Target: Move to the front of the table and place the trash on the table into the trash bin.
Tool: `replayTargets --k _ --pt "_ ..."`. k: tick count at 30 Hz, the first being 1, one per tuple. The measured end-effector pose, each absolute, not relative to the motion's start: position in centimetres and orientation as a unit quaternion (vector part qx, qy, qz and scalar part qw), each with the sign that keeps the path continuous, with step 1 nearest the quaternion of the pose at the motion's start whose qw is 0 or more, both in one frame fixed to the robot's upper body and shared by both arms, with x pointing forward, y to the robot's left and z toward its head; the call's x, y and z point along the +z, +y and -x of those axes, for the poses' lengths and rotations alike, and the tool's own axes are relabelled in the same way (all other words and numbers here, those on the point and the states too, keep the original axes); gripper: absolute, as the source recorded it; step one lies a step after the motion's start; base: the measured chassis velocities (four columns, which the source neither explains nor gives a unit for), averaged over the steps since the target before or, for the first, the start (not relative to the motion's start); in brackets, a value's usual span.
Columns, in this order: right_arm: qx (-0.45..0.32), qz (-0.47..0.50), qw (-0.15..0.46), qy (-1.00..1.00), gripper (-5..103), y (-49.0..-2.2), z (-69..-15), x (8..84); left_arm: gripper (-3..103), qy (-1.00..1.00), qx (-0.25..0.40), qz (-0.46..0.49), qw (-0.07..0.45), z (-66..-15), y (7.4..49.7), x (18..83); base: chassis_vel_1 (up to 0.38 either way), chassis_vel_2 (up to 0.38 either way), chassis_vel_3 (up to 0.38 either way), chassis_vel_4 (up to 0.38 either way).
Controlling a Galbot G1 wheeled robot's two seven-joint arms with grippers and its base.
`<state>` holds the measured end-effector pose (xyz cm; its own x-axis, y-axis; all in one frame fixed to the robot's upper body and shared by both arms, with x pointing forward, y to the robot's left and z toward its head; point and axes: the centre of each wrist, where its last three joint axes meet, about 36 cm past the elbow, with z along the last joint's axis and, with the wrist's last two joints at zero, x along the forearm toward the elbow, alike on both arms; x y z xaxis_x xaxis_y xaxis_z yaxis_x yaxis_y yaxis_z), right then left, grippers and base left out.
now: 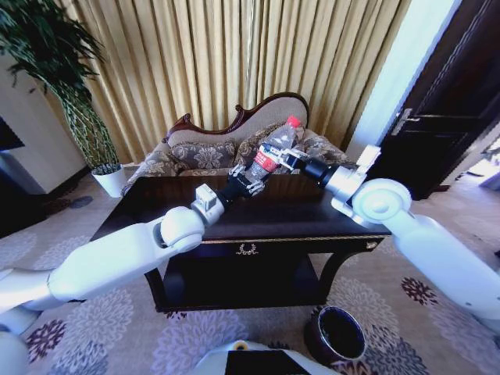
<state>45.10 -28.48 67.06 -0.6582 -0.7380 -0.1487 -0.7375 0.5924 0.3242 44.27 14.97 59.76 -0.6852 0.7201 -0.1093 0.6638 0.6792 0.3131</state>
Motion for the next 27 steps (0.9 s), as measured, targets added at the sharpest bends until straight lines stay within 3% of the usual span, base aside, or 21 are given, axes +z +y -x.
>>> replayTargets --k 3,5,8,19,27 --pt "-0.180 -0.412 0.000 -0.893 23 -28.6 -45.1 67.1 87 0.906 0.113 -0.393 0.108 -43.9 14.8 59.6 0.000 0.000 0.000 0.000" --pt "-0.180 -0.411 0.000 -0.894 23 -28.7 -45.1 67.2 87 0.906 0.110 -0.395 0.108 -43.8 14.8 59.6 0.000 0.000 0.000 0.000" --pt "-0.181 -0.399 -0.003 -0.899 23 -29.3 -45.3 67.0 99 0.906 0.094 -0.397 0.113 -43.6 14.9 60.2 0.000 0.000 0.000 0.000" --pt "-0.161 -0.320 -0.004 -0.934 23 -33.3 -45.7 64.2 100 0.922 0.060 -0.363 0.118 -42.5 17.3 61.2 0.000 0.000 0.000 0.000" --pt "-0.097 -0.231 -0.023 -0.968 23 -36.4 -44.4 63.2 100 0.955 0.045 -0.264 0.128 -42.8 21.9 62.5 0.000 0.000 0.000 0.000"
